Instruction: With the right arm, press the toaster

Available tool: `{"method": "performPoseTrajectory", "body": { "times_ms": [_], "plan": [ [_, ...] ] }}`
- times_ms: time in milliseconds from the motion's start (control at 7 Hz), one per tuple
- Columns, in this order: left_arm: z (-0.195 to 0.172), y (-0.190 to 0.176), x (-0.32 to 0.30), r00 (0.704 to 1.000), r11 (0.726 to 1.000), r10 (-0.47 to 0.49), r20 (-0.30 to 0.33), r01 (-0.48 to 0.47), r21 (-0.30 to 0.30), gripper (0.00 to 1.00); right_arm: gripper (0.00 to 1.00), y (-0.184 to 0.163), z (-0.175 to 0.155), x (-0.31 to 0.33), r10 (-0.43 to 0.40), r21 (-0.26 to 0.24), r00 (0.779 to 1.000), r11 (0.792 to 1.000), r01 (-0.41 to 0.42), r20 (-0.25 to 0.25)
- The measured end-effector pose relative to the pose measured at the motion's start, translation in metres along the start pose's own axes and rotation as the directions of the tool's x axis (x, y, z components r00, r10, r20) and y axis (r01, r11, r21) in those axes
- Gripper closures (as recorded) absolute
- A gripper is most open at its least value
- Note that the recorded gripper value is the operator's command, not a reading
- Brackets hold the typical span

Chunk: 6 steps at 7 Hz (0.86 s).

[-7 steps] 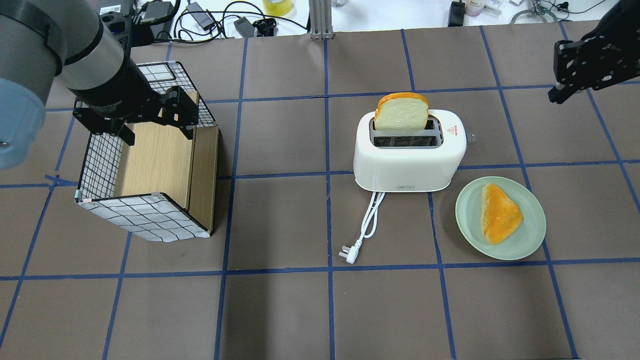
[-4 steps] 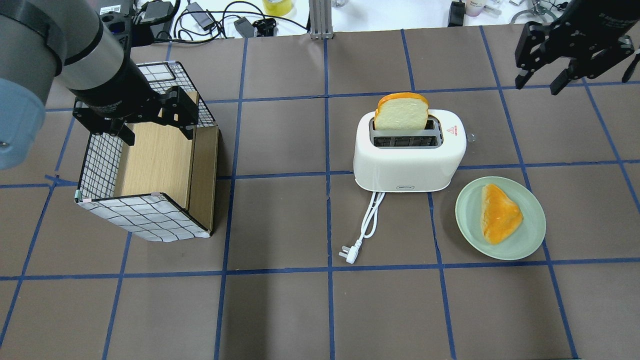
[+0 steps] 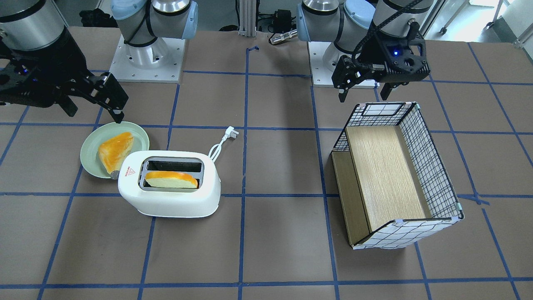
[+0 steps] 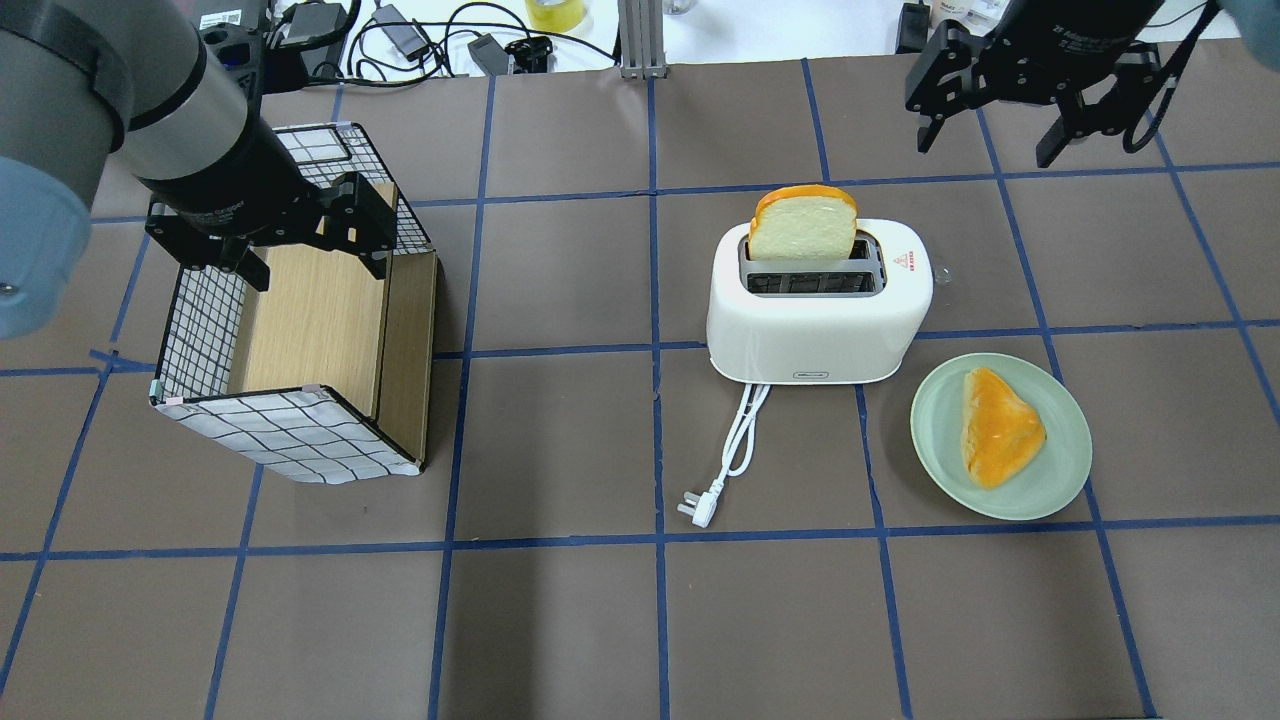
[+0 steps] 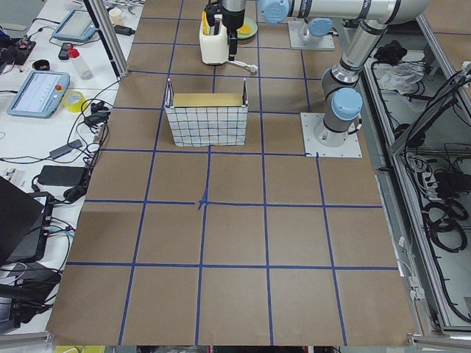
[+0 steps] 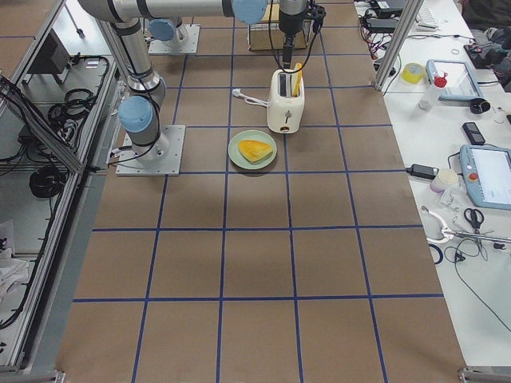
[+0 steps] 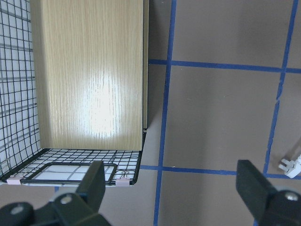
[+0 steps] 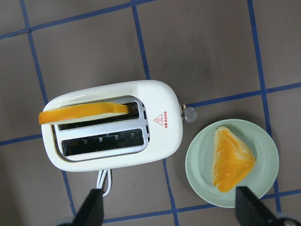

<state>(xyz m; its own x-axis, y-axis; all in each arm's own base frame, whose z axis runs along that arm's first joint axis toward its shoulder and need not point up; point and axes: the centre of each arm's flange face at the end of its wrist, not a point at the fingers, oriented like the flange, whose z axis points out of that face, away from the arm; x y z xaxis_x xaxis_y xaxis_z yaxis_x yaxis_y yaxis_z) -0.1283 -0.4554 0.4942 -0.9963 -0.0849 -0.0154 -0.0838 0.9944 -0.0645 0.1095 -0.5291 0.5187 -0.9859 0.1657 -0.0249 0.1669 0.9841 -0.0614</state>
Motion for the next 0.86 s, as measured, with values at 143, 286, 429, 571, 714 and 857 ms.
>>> {"method": "performPoseTrajectory", "body": {
  "times_ms": [143,286,429,571,714,857],
  "plan": [
    [0.0,0.0,0.0,1.0,1.0,0.0,0.0,0.0,-0.001,0.0,0.0,0.002,0.002,-0.01,-0.021,0.01,0.999,1.0,0.021,-0.024],
    [0.0,0.0,0.0,1.0,1.0,0.0,0.0,0.0,-0.001,0.0,0.0,0.002,0.003,-0.015,-0.035,0.013,0.999,0.999,0.036,-0.034],
    [0.0,0.0,0.0,1.0,1.0,0.0,0.0,0.0,0.0,0.0,0.0,0.003,0.003,-0.018,-0.051,0.016,0.998,0.999,0.051,-0.034],
    [0.0,0.0,0.0,1.0,1.0,0.0,0.001,0.0,0.0,0.0,0.0,0.002,0.003,-0.02,-0.074,0.021,0.997,0.997,0.075,-0.03],
    [0.0,0.0,0.0,1.0,1.0,0.0,0.0,0.0,0.0,0.0,0.0,0.001,0.003,-0.021,-0.11,0.023,0.994,0.994,0.11,-0.026],
    [0.0,0.0,0.0,1.0,1.0,0.0,0.0,0.0,0.0,0.0,0.0,0.001,0.003,-0.021,-0.144,0.024,0.989,0.989,0.144,-0.025]
  ]
}}
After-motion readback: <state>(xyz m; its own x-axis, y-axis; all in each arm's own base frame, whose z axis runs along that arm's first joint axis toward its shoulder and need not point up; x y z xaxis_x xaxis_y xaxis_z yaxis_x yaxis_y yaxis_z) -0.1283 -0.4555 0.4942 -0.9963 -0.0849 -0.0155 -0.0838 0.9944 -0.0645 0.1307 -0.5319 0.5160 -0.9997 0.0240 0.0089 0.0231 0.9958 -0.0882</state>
